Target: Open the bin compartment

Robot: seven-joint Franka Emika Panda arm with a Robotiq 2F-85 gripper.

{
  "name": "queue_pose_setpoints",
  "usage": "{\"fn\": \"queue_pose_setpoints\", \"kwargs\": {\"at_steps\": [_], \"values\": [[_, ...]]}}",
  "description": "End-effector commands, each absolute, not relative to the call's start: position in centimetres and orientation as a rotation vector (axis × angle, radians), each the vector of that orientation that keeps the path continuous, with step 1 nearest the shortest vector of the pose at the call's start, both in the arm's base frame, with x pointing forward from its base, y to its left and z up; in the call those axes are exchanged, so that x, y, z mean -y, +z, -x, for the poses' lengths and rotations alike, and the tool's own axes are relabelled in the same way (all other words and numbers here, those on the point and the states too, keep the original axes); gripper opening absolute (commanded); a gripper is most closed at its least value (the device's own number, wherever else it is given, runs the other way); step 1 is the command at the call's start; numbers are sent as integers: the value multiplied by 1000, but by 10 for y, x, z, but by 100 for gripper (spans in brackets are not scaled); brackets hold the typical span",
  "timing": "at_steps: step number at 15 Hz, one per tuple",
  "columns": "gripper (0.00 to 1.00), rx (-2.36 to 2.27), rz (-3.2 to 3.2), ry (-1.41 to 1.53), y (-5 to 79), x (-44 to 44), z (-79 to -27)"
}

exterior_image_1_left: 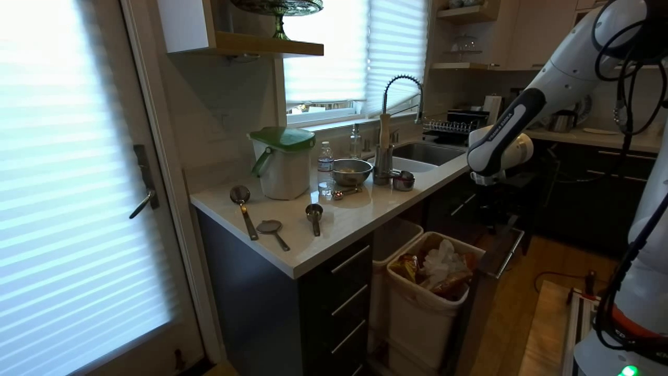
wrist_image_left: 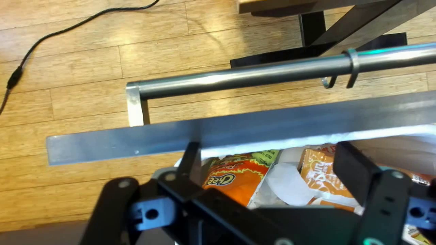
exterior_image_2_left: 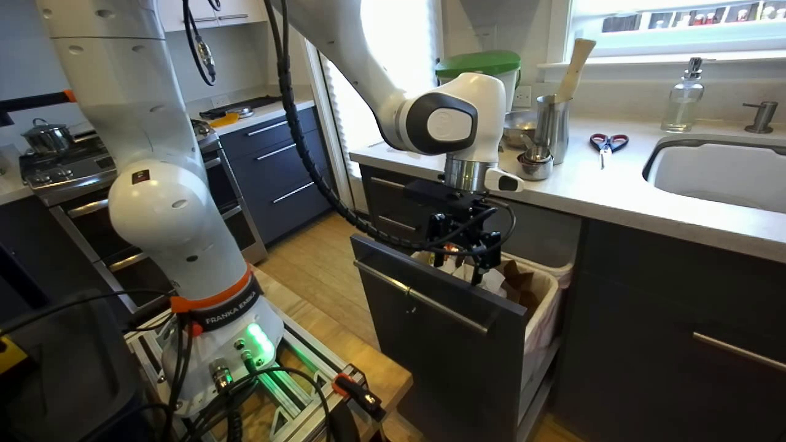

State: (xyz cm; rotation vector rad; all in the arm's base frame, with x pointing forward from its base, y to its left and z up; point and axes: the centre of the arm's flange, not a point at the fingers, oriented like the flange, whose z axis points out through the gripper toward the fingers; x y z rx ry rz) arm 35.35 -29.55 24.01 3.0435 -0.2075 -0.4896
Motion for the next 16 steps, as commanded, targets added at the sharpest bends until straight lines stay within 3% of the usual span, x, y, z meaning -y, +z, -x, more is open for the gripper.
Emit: {"fn": "queue_pose_setpoints", "kwargs": {"at_steps": [1,16], "values": [[100,231,-3050,-574,233,300,-342],[100,313,-3046,-766,216,315,-303]]}}
